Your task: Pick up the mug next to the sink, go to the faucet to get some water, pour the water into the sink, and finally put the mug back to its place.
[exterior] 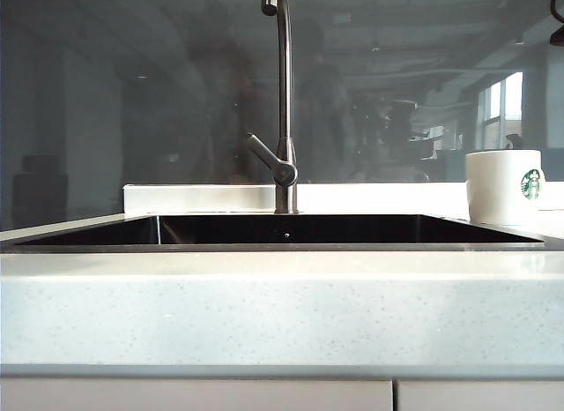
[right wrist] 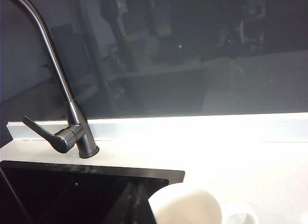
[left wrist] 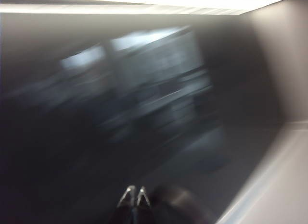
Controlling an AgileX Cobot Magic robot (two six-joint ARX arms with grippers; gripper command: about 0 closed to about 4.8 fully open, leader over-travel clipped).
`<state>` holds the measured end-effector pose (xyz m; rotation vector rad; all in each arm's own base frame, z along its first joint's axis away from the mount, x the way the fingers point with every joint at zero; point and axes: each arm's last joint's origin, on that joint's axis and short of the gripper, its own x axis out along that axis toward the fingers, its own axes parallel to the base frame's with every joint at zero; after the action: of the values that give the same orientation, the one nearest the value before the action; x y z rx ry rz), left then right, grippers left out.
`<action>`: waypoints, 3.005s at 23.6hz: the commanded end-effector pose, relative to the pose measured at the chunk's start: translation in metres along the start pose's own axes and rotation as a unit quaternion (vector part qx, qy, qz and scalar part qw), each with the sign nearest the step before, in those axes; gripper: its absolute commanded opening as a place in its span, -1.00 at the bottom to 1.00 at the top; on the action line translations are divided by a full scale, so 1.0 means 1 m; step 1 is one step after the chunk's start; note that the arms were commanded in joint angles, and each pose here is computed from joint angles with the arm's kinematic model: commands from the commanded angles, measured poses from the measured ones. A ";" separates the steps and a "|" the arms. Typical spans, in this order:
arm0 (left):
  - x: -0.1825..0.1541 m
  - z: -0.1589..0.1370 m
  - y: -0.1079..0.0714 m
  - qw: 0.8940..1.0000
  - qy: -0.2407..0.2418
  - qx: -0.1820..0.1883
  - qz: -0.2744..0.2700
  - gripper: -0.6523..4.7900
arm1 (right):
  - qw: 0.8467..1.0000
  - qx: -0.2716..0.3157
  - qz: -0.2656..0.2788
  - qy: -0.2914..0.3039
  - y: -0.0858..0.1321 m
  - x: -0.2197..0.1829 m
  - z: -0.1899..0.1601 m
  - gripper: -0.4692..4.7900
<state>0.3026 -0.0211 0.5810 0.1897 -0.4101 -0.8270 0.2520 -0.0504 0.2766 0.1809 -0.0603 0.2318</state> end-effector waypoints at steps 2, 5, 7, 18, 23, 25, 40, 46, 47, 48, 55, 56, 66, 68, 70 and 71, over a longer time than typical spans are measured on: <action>-0.027 -0.016 -0.024 0.946 0.219 -0.053 0.234 -0.77 | 1.000 -0.004 0.002 -0.010 0.001 0.000 0.003 -0.85; -0.058 -0.003 -0.044 0.942 0.217 -0.049 0.250 -0.77 | 1.000 -0.004 -0.001 -0.010 0.000 0.000 0.003 -0.85; -0.082 0.000 -0.061 0.938 0.215 -0.047 0.268 -0.77 | 1.000 -0.004 0.000 -0.010 0.000 0.000 0.003 -0.85; -0.198 -0.112 -0.178 0.924 0.121 -0.061 0.357 -0.77 | 1.000 -0.003 -0.002 -0.009 -0.001 0.000 0.002 -0.85; -0.225 -0.167 -0.211 0.918 0.141 -0.074 0.365 -0.77 | 1.000 -0.003 -0.001 -0.009 -0.001 0.000 0.002 -0.85; -0.233 -0.185 -0.221 0.917 0.145 -0.077 0.364 -0.77 | 1.000 -0.003 -0.002 -0.009 -0.001 0.000 0.002 -0.86; -0.253 -0.266 -0.252 0.906 0.147 -0.093 0.387 -0.77 | 1.000 -0.002 -0.002 -0.006 -0.001 0.000 0.002 -0.85; -0.256 -0.282 -0.253 0.899 0.151 -0.105 0.398 -0.77 | 1.000 -0.002 -0.002 -0.006 -0.001 0.000 0.002 -0.85; -0.256 -0.282 -0.253 0.899 0.151 -0.104 0.398 -0.77 | 1.000 -0.002 -0.002 -0.006 -0.001 0.000 0.002 -0.85; -0.256 -0.281 -0.253 0.899 0.147 -0.103 0.399 -0.77 | 1.000 -0.002 -0.002 -0.006 -0.001 0.000 0.002 -0.85; -0.256 -0.278 -0.252 0.897 0.135 -0.092 0.411 -0.77 | 1.000 -0.002 -0.002 -0.006 -0.001 0.000 0.002 -0.85; -0.256 -0.278 -0.252 0.897 0.135 -0.092 0.411 -0.77 | 1.000 -0.002 -0.002 -0.006 -0.001 0.000 0.002 -0.85; -0.256 -0.278 -0.252 0.898 0.136 -0.093 0.408 -0.77 | 1.000 -0.002 -0.002 -0.006 -0.001 0.000 0.002 -0.86; -0.256 -0.279 -0.252 0.898 0.138 -0.094 0.408 -0.77 | 1.000 -0.002 -0.002 -0.006 -0.001 0.000 0.002 -0.85; -0.256 -0.279 -0.252 0.898 0.138 -0.094 0.408 -0.77 | 1.000 -0.002 -0.002 -0.006 -0.001 0.000 0.002 -0.85; -0.256 -0.279 -0.252 0.898 0.138 -0.094 0.408 -0.77 | 1.000 -0.002 -0.002 -0.006 -0.001 0.000 0.002 -0.85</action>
<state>0.0970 0.0033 0.1744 -0.0566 -0.0963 0.0016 0.2527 -0.0521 0.2749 0.1833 -0.0541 0.2251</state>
